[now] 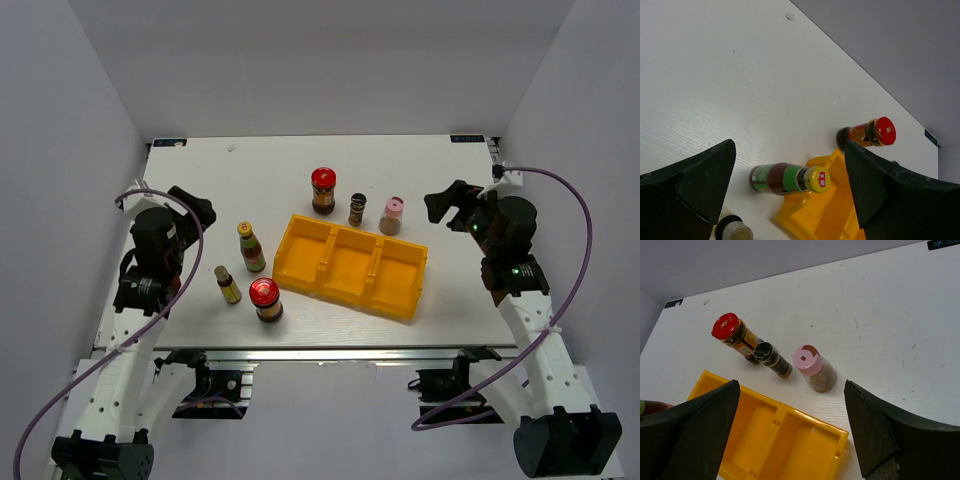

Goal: Organize the condiment bottles

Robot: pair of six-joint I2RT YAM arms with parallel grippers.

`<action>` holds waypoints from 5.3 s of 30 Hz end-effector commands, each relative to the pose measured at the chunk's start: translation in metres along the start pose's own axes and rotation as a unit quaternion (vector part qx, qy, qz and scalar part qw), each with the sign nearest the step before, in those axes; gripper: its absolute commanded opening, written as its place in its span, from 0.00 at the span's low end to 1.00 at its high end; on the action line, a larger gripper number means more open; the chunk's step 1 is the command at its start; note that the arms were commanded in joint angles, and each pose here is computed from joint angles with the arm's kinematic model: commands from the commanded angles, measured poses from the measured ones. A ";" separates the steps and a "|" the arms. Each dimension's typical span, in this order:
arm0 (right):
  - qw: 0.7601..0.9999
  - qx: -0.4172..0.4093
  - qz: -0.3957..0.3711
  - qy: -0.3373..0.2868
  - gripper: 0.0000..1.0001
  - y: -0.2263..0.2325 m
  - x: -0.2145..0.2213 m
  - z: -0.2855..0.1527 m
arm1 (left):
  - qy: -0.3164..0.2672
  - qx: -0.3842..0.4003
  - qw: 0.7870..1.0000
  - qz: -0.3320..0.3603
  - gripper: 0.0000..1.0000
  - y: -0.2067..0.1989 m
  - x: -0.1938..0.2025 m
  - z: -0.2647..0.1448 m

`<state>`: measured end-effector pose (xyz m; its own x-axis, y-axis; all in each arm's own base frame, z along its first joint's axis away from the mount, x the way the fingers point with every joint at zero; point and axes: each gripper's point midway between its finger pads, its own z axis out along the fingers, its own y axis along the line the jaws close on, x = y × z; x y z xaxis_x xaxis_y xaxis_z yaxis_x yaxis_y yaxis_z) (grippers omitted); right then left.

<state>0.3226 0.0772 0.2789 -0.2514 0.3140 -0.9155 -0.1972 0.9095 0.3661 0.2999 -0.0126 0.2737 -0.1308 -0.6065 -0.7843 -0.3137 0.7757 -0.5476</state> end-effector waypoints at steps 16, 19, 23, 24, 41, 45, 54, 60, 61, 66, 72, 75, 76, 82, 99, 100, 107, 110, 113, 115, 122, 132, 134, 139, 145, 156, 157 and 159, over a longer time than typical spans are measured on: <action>0.998 0.056 0.003 0.029 0.89 -0.019 0.004 0.005 | 0.178 0.038 0.977 0.109 0.98 -0.038 0.081 0.017; 0.997 0.072 0.009 0.031 0.89 -0.025 0.005 0.006 | 0.169 0.010 0.974 0.153 0.98 -0.042 0.088 0.012; 0.995 0.100 0.005 0.030 0.89 -0.036 0.007 0.005 | 0.165 -0.028 0.965 0.202 0.98 -0.044 0.094 0.013; 0.994 0.103 0.005 0.030 0.89 -0.037 0.008 0.005 | 0.162 -0.038 0.964 0.209 0.98 -0.042 0.093 0.013; 0.990 0.134 -0.001 0.030 0.89 -0.049 0.012 -0.002 | 0.182 -0.089 0.942 0.267 0.77 -0.035 0.125 0.029; 0.989 0.144 -0.002 0.025 0.89 -0.052 0.012 -0.004 | 0.185 -0.109 0.937 0.276 0.56 -0.029 0.127 0.031; 0.990 0.137 -0.003 0.027 0.90 -0.051 0.013 -0.003 | 0.156 -0.091 0.948 0.262 0.08 -0.053 0.099 0.025; 0.991 0.132 -0.005 0.029 0.90 -0.049 0.013 -0.002 | 0.097 -0.033 0.966 0.237 0.00 -0.098 0.049 0.018; 0.991 0.132 -0.005 0.029 0.89 -0.049 0.014 -0.003 | 0.091 -0.022 0.968 0.235 0.00 -0.105 0.043 0.017; 0.991 0.134 -0.006 0.026 0.89 -0.050 0.012 -0.003 | 0.095 0.103 0.963 0.232 0.00 -0.163 0.034 0.007; 0.989 0.145 -0.011 0.024 0.89 -0.054 0.011 -0.005 | 0.096 0.175 0.951 0.237 0.00 -0.203 0.044 -0.004; 0.989 0.147 -0.013 0.024 0.89 -0.055 0.012 -0.005 | 0.110 0.179 0.944 0.255 0.00 -0.212 0.060 -0.001; 0.989 0.147 -0.013 0.024 0.89 -0.055 0.012 -0.004 | 0.112 0.182 0.942 0.260 0.00 -0.215 0.063 -0.001; 0.989 0.148 -0.015 0.026 0.89 -0.056 0.013 -0.003 | 0.132 0.168 0.934 0.287 0.00 -0.220 0.093 0.011; 0.988 0.148 -0.018 0.035 0.89 -0.057 0.017 -0.003 | 0.170 0.120 0.925 0.318 0.00 -0.200 0.154 0.042; 0.989 0.146 -0.017 0.033 0.89 -0.056 0.015 -0.003 | 0.171 0.115 0.924 0.321 0.00 -0.199 0.157 0.044; 0.987 0.154 -0.020 0.033 0.89 -0.059 0.015 -0.006 | 0.184 0.100 0.918 0.337 0.00 -0.198 0.173 0.057; 0.987 0.154 -0.019 0.033 0.89 -0.059 0.016 -0.006 | 0.188 0.092 0.916 0.343 0.00 -0.193 0.180 0.062; 0.988 0.152 -0.019 0.034 0.89 -0.058 0.016 -0.006 | 0.194 0.083 0.914 0.347 0.18 -0.188 0.186 0.064; 0.988 0.152 -0.019 0.036 0.89 -0.058 0.016 -0.005 | 0.198 0.081 0.913 0.347 0.43 -0.185 0.188 0.063; 0.989 0.145 -0.019 0.036 0.89 -0.055 0.016 -0.005 | 0.192 0.084 0.917 0.340 0.98 -0.184 0.176 0.054; 0.990 0.137 -0.019 0.037 0.89 -0.053 0.016 -0.005 | 0.176 0.036 0.944 0.275 0.98 -0.155 0.118 0.008; 0.990 0.135 -0.019 0.038 0.89 -0.052 0.017 -0.005 | 0.164 0.015 0.957 0.241 0.98 -0.137 0.098 -0.010; 0.991 0.130 -0.018 0.040 0.89 -0.050 0.018 -0.004 | 0.162 -0.074 0.964 0.195 0.98 -0.069 0.092 -0.037; 0.991 0.129 -0.013 0.045 0.89 -0.050 0.020 -0.001 | 0.156 -0.214 0.946 0.186 0.98 0.025 0.090 -0.070; 0.993 0.100 -0.004 0.063 0.89 -0.039 0.025 0.003 | 0.150 -0.199 0.956 0.152 0.98 0.051 0.099 -0.071; 0.993 0.099 -0.003 0.062 0.89 -0.039 0.025 0.002 | 0.154 -0.201 0.956 0.151 0.98 0.052 0.103 -0.066; 0.993 0.102 -0.005 0.059 0.90 -0.040 0.024 0.002 | 0.165 -0.214 0.948 0.165 0.98 0.063 0.111 -0.059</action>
<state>0.3230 0.0469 0.2237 -0.4057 0.2711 -0.8729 0.0169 0.9570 0.2895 0.2026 -0.0452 0.1837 -0.5406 -0.4307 -0.7227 -0.5385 0.8371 -0.0961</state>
